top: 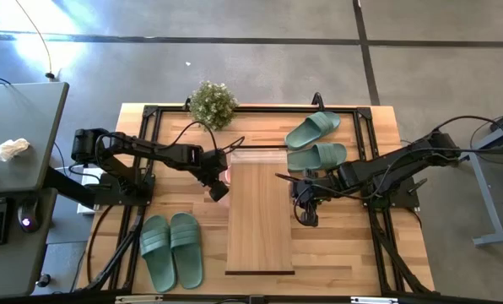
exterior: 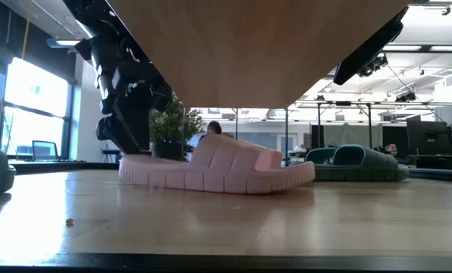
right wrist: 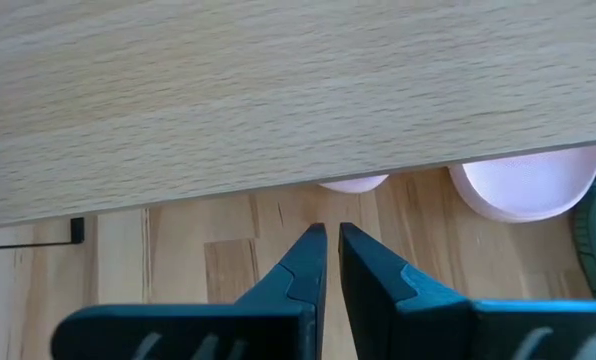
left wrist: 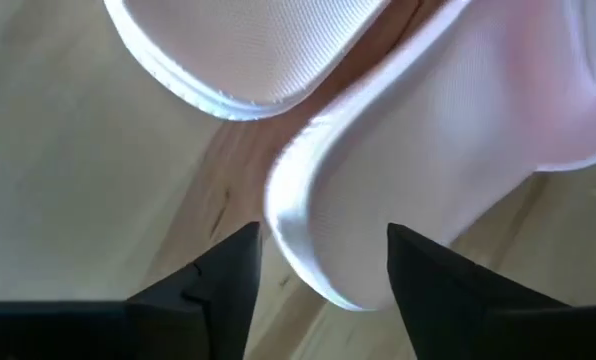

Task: Pick and place slides into the shelf
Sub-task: Put the pink slide under the shelf aligned with the other pink slide

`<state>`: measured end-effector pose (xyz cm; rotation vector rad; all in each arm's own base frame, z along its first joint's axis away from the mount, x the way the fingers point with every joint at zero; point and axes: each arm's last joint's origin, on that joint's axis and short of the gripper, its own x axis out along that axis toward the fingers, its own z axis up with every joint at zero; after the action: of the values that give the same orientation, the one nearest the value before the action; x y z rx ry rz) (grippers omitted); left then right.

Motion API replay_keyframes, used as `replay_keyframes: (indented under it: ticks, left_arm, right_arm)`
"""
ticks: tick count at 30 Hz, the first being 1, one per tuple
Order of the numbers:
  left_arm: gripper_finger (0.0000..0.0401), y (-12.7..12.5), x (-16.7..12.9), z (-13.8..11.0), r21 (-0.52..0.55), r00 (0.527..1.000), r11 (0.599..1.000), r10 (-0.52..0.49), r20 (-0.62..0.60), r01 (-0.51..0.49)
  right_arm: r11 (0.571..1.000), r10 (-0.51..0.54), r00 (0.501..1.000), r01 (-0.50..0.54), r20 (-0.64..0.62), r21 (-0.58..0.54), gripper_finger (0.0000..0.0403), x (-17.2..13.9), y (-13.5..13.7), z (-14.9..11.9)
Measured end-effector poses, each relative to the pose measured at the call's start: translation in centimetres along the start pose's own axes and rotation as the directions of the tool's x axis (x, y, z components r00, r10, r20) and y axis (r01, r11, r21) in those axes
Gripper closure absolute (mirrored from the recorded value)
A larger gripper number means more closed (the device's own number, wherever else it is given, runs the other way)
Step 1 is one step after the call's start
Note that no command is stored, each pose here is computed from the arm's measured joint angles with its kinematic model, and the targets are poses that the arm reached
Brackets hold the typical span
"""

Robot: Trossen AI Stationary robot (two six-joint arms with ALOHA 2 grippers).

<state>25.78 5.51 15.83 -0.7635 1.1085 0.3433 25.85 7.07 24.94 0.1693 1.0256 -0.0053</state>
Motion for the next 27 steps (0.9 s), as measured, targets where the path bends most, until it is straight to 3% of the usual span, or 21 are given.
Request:
replay_keyframes:
  ticks: [8, 15, 18, 22, 27]
  left_arm:
    - [0.0184, 0.4, 0.0, -0.6, 0.180, 0.997, 0.983, 0.040, -0.066, -0.027]
    - [0.0202, 1.2, -0.3, -1.9, 0.313, 0.973, 0.949, 0.107, -0.203, -0.039]
    - [0.0213, 1.2, -0.3, -2.0, 0.357, 0.970, 0.934, 0.101, -0.219, -0.016]
    - [0.0228, 1.1, -0.3, -2.1, 0.401, 0.969, 0.916, 0.077, -0.235, 0.024]
    - [0.0244, 1.0, -0.3, -2.2, 0.459, 0.965, 0.883, 0.032, -0.260, 0.095]
  right_arm:
    - [1.000, -0.020, 1.000, 0.021, -0.016, 0.012, 0.0379, 0.0, -0.1, -0.2]
    - [0.984, -0.150, 0.982, 0.159, -0.116, 0.075, 0.0380, -1.4, -0.9, -1.8]
    - [0.979, -0.173, 0.980, 0.182, -0.095, 0.091, 0.0382, -2.9, -0.7, -2.5]
    - [0.981, -0.098, 0.995, 0.100, -0.020, 0.164, 0.0398, -3.9, 0.1, -4.8]
    - [0.959, 0.081, 0.978, -0.129, 0.191, 0.252, 0.0400, -2.1, 1.5, -7.9]
